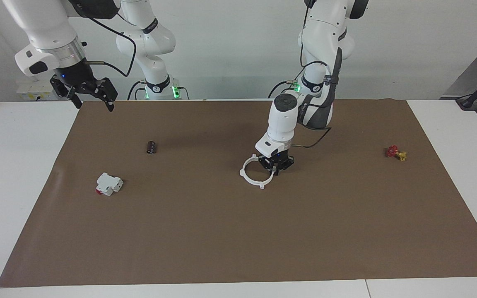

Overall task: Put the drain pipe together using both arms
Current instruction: 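Carry the clamp half with the left gripper onto the placed half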

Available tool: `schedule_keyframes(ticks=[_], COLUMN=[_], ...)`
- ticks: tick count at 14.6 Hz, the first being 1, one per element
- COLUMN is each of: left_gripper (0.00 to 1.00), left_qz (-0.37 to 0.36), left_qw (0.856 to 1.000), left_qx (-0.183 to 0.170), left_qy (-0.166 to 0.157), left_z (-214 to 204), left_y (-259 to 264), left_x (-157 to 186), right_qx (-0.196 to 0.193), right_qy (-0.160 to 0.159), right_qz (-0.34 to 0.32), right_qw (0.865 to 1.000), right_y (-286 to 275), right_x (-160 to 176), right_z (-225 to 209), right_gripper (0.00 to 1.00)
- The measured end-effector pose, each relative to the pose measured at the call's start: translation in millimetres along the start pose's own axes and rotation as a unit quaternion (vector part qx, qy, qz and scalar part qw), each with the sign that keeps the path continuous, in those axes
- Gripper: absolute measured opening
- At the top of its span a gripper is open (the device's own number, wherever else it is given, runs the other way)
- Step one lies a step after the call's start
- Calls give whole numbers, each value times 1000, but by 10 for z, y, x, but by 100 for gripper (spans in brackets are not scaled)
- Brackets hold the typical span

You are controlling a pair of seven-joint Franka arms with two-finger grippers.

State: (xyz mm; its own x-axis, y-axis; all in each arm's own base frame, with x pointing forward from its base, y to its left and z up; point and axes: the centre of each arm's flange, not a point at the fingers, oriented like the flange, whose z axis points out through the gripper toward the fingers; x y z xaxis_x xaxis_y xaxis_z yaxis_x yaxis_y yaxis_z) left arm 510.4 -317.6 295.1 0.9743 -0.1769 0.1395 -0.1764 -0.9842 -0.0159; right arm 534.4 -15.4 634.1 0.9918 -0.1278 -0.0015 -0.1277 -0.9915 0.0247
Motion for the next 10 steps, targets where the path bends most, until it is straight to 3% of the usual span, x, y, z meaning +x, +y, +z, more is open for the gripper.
schedule_keyframes(ticks=[4,5,10], left_gripper=[20,26,79], left_qz=[0,1,1], left_qw=[1000,1000,1000], left_qx=[0,0,0], left_qy=[0,0,0], left_z=[0,3,10], left_y=[0,2,-1], left_x=[0,-3,-10], right_qx=[0,0,0], right_qy=[0,0,-1], right_qz=[0,0,-1], right_qw=[1000,1000,1000], right_y=[0,0,-10], right_x=[0,0,-1], right_z=[2,2,5], right_gripper=[100,100,100])
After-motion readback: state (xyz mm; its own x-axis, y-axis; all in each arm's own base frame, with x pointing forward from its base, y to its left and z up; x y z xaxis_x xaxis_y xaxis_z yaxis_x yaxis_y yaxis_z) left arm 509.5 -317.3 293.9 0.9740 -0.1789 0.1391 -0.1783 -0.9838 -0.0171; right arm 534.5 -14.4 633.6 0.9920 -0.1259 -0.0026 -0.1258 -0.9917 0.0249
